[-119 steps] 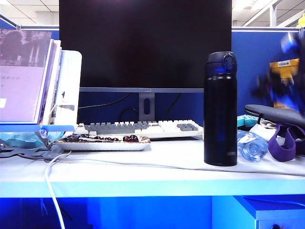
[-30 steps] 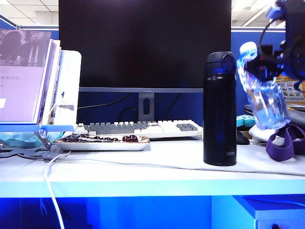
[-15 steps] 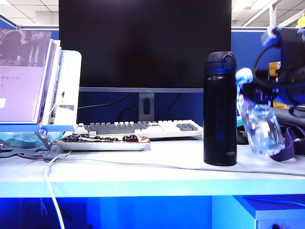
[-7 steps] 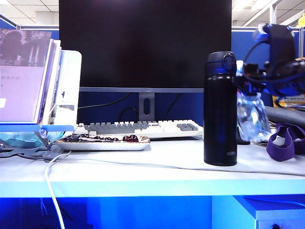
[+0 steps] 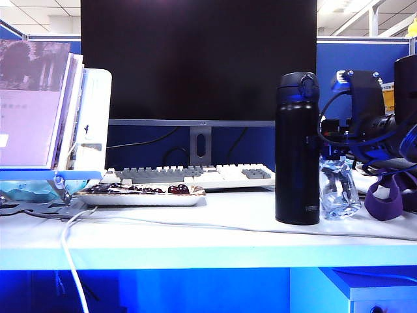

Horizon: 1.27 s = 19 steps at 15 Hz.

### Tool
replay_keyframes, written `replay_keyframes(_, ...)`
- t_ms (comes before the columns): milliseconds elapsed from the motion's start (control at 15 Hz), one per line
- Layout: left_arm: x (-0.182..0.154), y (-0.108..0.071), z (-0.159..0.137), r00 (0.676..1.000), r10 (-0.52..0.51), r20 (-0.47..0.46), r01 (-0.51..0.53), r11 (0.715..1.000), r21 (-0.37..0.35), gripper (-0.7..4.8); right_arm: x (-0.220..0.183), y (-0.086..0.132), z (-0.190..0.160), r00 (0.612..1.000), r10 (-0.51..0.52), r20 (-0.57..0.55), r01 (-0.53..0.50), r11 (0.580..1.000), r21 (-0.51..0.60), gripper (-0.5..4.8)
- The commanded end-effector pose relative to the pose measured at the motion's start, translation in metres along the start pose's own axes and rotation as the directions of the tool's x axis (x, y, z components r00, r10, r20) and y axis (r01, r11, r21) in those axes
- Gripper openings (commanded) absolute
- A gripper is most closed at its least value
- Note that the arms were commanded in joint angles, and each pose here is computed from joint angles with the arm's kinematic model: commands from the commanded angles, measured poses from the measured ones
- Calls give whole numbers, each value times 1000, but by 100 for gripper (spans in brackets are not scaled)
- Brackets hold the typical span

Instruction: Pick up the mineral water bottle and place it vertically to the right of the black thermos cup.

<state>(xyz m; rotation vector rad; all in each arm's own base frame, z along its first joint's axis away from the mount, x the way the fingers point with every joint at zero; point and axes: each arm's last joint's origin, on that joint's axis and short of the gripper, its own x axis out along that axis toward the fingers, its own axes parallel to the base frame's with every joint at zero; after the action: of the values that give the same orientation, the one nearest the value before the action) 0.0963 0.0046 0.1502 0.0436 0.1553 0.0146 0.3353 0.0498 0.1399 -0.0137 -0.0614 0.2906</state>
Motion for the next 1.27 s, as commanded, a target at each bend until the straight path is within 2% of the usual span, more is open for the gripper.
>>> replay_keyframes(67, 0, 0, -1, 1000, -3, -9, 3, 1000, -1, -3, 0, 0, 9, 997, -2, 76, 3, 1000, -11, 144)
replay_keyframes(534, 0, 0, -1, 1000, -3, -9, 3, 1000, -1, -3, -21, 4, -10, 1000, 3, -20, -3, 1000, 5, 149)
replay_keyframes(668, 0, 0, -1, 1000, -3, -9, 3, 1000, -1, -3, -23, 4, -12, 1000, 7, -27, -6, 1000, 7, 208)
replay_keyframes(1269, 0, 0, -1, 1000, -3, -9, 3, 1000, -1, -3, -23, 4, -10, 1000, 6, -18, -6, 1000, 5, 197)
